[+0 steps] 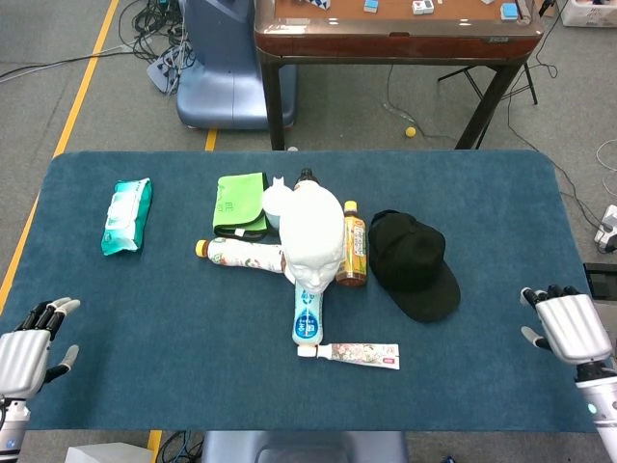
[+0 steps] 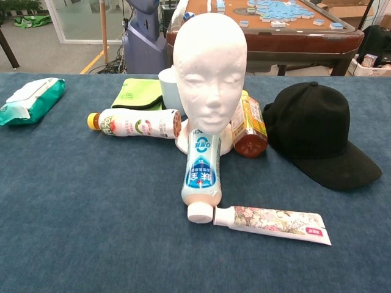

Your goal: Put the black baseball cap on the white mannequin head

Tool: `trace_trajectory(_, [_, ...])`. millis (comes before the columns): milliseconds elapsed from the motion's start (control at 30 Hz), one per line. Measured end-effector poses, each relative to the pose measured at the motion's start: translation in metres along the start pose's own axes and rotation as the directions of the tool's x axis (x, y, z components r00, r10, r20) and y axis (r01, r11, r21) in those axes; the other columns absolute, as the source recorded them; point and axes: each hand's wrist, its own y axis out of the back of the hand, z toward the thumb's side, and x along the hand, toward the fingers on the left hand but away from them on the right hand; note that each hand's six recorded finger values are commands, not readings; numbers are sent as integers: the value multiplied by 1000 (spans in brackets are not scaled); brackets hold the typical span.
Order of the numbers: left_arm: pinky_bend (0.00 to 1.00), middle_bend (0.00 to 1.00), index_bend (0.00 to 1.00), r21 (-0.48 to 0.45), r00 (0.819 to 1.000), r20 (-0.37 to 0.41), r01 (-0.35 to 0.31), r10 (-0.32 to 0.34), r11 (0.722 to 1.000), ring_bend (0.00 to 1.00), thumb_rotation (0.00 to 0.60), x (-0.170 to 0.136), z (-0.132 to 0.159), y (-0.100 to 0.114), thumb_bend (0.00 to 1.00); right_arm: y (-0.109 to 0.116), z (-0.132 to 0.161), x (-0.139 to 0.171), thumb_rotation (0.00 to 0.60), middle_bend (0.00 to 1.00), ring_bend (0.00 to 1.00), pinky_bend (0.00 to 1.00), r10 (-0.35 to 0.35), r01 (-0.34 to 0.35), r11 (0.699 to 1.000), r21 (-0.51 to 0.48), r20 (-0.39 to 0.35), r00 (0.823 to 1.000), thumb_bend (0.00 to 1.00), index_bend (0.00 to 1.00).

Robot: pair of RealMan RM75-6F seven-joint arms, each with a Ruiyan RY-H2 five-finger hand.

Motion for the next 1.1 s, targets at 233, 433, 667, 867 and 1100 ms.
trace_trajectory(233, [375, 202, 206, -6, 1000, -12, -2, 2, 1000, 148, 600, -1, -3, 1, 305, -33, 8, -20, 600, 689, 525, 582, 48, -43, 997, 68, -72, 996, 0, 521])
trace_trajectory(433, [376, 202, 206, -9, 1000, -18, -5, 4, 1000, 148, 600, -1, -5, 3, 305, -56, 24, -37, 600, 668, 505, 582, 69, -59, 994, 89, -117, 991, 0, 521])
trace_trajectory(667, [377, 203, 207, -12, 1000, -22, -3, 2, 1000, 148, 600, -2, -6, 3, 304, -71, 47, -52, 600, 665, 499, 581, 51, -40, 997, 69, -161, 986, 0, 521])
trace_trajectory(867, [378, 203, 207, -14, 1000, -24, 0, 0, 1000, 148, 600, -2, -7, 3, 305, -76, 61, -63, 600, 683, 499, 581, 31, -21, 998, 57, -179, 983, 0, 522])
trace_trajectory(1100, [379, 204, 207, -16, 1000, -26, 3, -4, 1000, 148, 600, -3, -7, 3, 304, -73, 75, -74, 600, 697, 500, 581, -17, 25, 999, 38, -200, 980, 0, 521])
